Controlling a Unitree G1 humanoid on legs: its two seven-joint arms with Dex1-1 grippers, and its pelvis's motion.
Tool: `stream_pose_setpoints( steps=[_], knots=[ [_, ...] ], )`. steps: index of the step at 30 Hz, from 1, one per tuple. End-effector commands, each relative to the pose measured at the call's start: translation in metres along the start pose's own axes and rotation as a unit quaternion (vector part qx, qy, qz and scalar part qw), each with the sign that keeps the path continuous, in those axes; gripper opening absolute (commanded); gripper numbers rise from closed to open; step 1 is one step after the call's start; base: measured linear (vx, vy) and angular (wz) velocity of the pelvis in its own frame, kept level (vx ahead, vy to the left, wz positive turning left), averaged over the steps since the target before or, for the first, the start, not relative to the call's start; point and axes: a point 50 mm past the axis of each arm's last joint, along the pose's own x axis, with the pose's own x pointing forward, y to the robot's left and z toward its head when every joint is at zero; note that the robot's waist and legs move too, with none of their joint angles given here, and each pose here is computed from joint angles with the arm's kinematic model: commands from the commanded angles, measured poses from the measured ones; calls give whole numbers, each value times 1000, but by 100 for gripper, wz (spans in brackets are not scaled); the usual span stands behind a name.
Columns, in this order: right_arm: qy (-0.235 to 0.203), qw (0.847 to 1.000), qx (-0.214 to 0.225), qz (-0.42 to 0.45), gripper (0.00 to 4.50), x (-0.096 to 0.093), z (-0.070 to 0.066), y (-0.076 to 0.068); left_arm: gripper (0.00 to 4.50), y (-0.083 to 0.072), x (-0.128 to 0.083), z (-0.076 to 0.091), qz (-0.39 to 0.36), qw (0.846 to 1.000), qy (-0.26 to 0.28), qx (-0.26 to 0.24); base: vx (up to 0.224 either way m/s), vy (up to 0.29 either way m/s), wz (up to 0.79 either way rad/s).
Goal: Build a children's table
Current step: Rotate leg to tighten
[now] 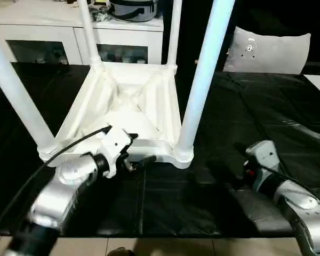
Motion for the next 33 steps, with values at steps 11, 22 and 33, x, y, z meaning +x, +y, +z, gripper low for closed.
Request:
stream_pose_setpoints(
  steps=[11, 22, 33],
  knots=[
    [6, 999, -25, 42, 450, -1, 1, -3, 337, 23, 11, -2, -68, 995, 49, 58, 0, 0, 0],
    [16, 998, -28, 53, 450, 0, -8, -3, 255, 27, 39, 5, -112, 992, 35, 54, 0, 0, 0],
    [3, 997, -23, 71, 450, -2, -7, 2, 176, 33, 50, -2, -143, 985, 67, 63, 0, 0, 0]
  ],
)
